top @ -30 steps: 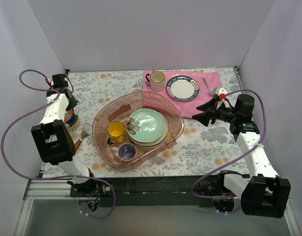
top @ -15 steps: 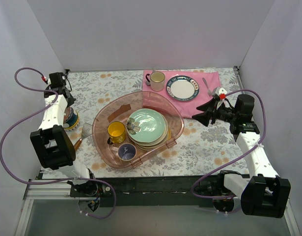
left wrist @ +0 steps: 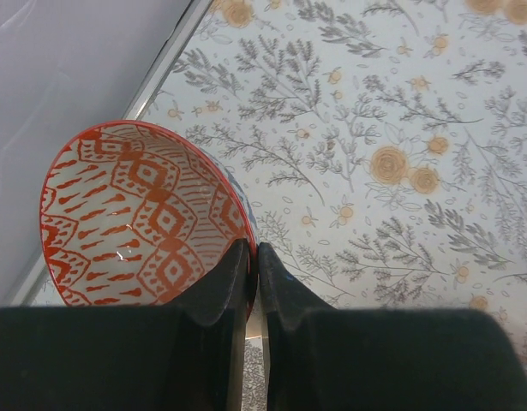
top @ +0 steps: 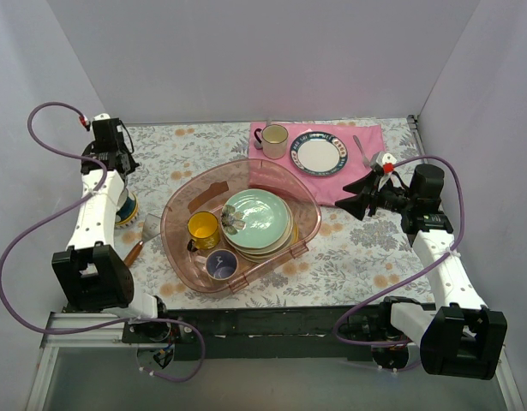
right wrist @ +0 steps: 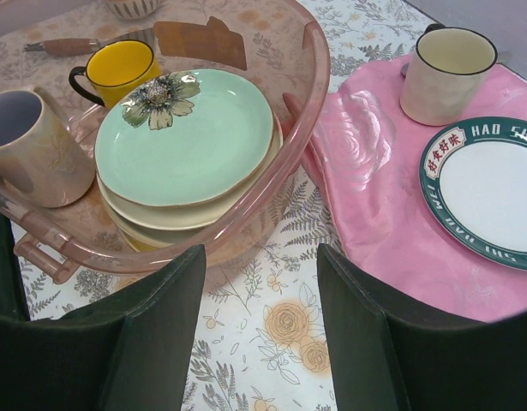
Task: Place the mixed dishes into the plastic bin
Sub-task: Pick up the bowl from the center of the board, then place the bowl in the plastic bin.
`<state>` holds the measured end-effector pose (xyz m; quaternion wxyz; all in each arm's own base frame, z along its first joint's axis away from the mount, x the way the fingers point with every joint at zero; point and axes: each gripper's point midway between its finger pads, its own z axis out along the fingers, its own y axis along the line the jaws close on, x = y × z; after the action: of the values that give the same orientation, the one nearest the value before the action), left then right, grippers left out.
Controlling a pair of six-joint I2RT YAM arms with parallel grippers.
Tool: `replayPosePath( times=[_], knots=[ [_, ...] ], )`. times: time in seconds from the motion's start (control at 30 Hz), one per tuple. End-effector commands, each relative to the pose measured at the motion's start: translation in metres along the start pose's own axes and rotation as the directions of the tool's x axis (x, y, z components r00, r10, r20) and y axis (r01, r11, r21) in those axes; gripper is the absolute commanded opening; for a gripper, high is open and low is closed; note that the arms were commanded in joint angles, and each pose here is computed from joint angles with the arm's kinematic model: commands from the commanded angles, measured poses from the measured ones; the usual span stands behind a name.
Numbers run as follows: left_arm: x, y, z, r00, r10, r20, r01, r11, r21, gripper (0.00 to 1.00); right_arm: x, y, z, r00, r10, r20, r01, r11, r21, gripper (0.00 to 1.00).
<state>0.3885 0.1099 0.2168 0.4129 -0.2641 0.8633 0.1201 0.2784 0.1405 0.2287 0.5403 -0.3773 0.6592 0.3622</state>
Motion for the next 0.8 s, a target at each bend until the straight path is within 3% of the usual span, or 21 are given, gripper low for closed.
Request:
replayPosePath(
  times=[0.0,0.37,0.77],
  knots=[
    [-0.052,-0.016,-0.051,0.985,-0.006,0.173,-0.01,0.996,0.09,0.0,-0.018,-0.002,-0.002,0.998,-0.061,0.026,0.061,0.998,-0.003,0.63],
    [-0.041,-0.091,-0.119,0.977,0.003,0.214,-0.073,0.944,0.321,0.0,-0.018,-0.005,-0.005,0.997,-0.068,0.026,0.068,0.998,0.009,0.63],
    [0.006,-0.174,-0.191,0.976,0.059,0.208,-0.163,0.833,0.529,0.0,-0.015,-0.011,-0.007,0.997,-0.073,0.02,0.073,0.997,0.026,0.63]
  ],
)
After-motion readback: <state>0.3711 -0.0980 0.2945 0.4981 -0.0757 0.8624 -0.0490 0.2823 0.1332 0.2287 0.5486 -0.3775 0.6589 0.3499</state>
